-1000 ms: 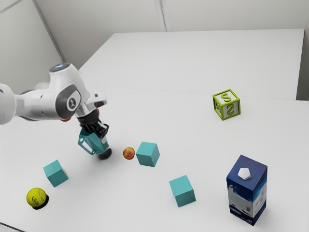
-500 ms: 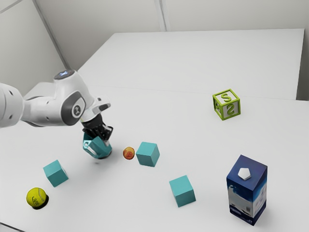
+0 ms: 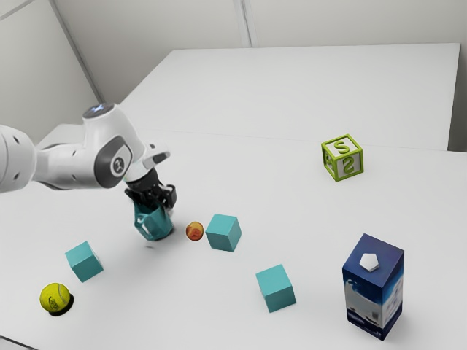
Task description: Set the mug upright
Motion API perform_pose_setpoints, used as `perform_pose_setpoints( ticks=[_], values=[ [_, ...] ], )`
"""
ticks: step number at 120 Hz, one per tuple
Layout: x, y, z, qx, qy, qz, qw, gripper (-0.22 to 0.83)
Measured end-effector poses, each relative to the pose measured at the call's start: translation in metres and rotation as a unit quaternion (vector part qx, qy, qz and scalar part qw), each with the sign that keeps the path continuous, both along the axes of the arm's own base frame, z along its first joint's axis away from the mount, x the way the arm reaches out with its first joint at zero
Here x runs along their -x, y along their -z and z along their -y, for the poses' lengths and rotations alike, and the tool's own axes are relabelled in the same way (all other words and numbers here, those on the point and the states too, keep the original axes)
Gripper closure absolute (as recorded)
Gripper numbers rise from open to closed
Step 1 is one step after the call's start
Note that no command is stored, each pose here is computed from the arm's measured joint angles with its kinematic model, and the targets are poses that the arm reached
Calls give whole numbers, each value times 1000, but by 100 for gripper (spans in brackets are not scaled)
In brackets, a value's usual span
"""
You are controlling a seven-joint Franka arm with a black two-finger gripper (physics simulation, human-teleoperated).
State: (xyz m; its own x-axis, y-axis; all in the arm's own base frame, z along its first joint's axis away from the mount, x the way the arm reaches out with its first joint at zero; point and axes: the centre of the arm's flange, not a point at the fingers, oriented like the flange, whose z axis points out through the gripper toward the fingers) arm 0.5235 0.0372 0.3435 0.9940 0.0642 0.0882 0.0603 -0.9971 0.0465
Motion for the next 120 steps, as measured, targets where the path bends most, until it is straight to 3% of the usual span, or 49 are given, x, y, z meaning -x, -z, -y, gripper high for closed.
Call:
perform_pose_setpoints(
  ticks=[17, 54, 120],
  values=[
    [0, -23, 3, -2, 2, 19, 1000, 32],
    [-13, -82, 8, -2, 7, 40, 999, 11],
    [-43, -201, 15, 10, 20, -3, 1000, 3]
  ],
)
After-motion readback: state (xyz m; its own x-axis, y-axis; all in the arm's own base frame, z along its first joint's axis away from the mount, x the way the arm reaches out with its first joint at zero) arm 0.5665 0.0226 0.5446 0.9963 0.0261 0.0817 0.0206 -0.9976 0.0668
